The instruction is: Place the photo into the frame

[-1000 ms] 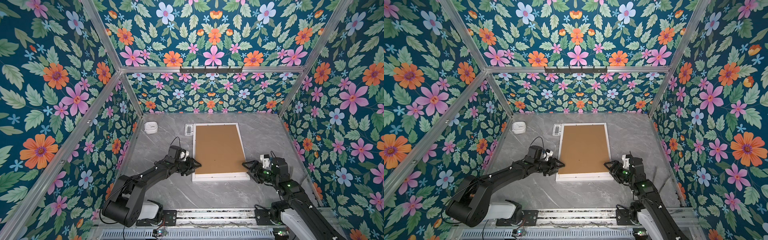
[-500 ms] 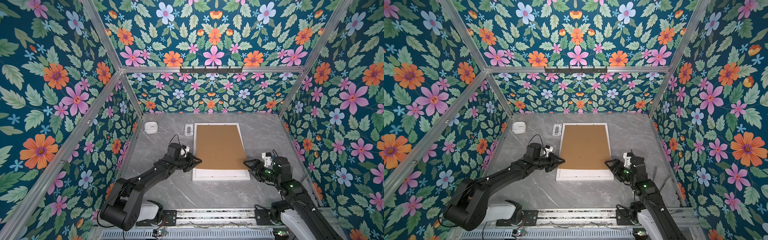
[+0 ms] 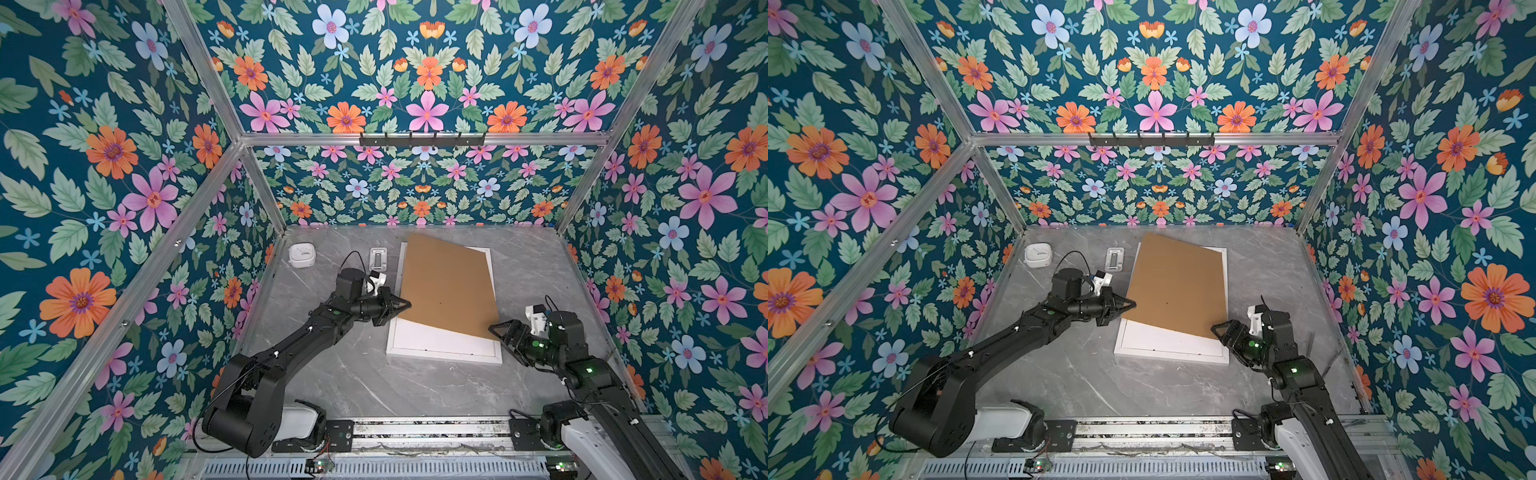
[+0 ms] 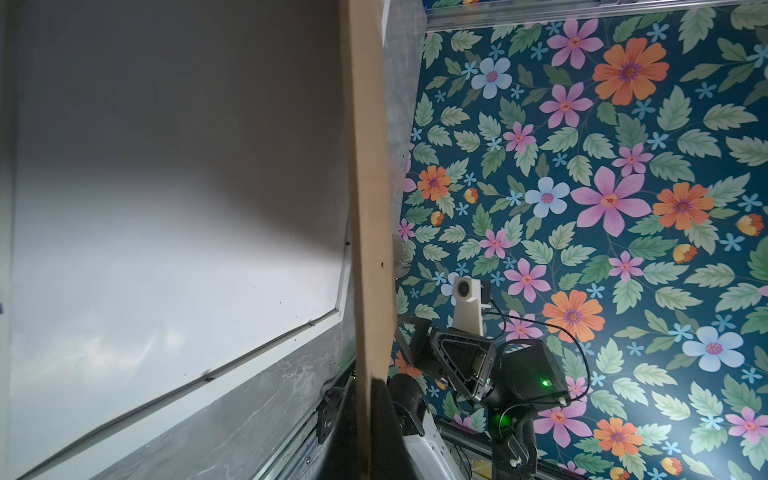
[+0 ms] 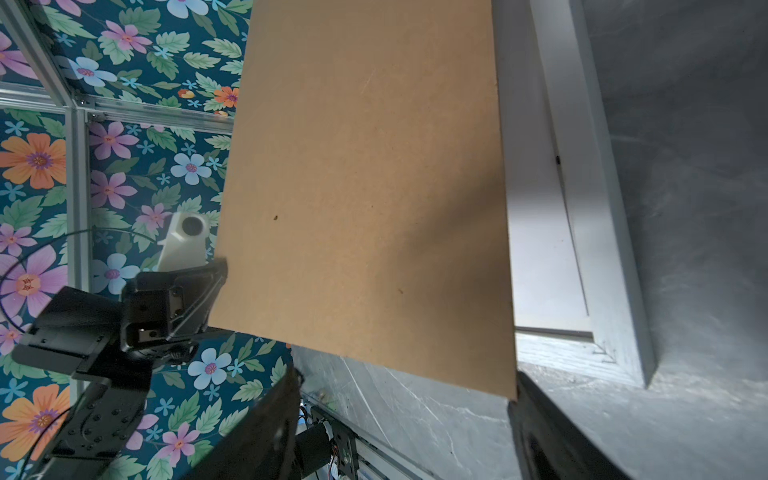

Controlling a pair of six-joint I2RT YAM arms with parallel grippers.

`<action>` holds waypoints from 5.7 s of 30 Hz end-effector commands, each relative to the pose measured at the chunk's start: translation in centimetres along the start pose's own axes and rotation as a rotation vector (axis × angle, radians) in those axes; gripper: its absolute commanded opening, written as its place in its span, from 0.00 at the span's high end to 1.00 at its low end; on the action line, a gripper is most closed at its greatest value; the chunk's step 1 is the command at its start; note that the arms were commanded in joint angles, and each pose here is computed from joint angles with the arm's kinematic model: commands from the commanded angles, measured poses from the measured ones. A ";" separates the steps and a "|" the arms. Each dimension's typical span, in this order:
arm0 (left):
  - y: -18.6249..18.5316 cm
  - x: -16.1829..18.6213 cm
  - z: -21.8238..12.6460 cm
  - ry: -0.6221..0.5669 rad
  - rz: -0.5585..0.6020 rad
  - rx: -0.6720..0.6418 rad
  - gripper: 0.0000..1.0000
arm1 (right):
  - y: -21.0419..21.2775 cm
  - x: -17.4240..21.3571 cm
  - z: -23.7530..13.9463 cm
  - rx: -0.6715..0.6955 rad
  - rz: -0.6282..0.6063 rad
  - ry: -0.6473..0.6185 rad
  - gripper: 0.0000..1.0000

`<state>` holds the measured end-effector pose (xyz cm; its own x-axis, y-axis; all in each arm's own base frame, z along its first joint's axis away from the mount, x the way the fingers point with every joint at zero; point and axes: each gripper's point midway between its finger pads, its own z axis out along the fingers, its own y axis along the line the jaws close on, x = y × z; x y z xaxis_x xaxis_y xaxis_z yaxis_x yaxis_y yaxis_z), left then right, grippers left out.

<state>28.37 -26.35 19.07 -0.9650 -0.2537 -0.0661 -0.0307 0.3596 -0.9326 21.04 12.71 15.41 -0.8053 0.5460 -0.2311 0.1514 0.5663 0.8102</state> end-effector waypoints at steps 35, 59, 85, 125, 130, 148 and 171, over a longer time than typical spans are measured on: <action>-9.8 -14.5 -9.5 -0.255 0.229 0.141 1.00 | 4.5 3.6 7.1 0.297 -0.962 0.426 0.19; -8.7 -14.5 -9.8 -0.228 0.237 0.130 1.00 | 3.1 13.0 15.7 0.280 -1.561 0.863 0.34; -8.4 -14.2 -9.7 -0.221 0.239 0.136 1.00 | 1.7 13.0 17.6 0.350 -1.633 0.832 0.49; -8.7 -14.2 -9.8 -0.223 0.244 0.151 1.00 | 0.5 13.2 18.0 0.399 -1.652 0.851 0.88; -8.7 -14.2 -9.8 -0.222 0.244 0.152 1.00 | 0.5 13.1 17.9 0.406 -1.651 0.853 0.84; -8.5 -13.4 -10.0 -0.221 0.229 0.138 1.00 | 7.4 10.3 11.6 0.268 -1.267 0.667 0.25; -8.4 -9.4 -6.2 -0.122 0.257 0.139 1.00 | 8.0 -7.7 1.4 -0.335 -0.081 0.150 0.17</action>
<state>36.10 -20.76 27.66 -0.9204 -0.3036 -0.2463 0.1396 0.3331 -0.9325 28.32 13.50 20.76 -0.8802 0.3714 -0.2954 -0.0775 0.5017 0.8616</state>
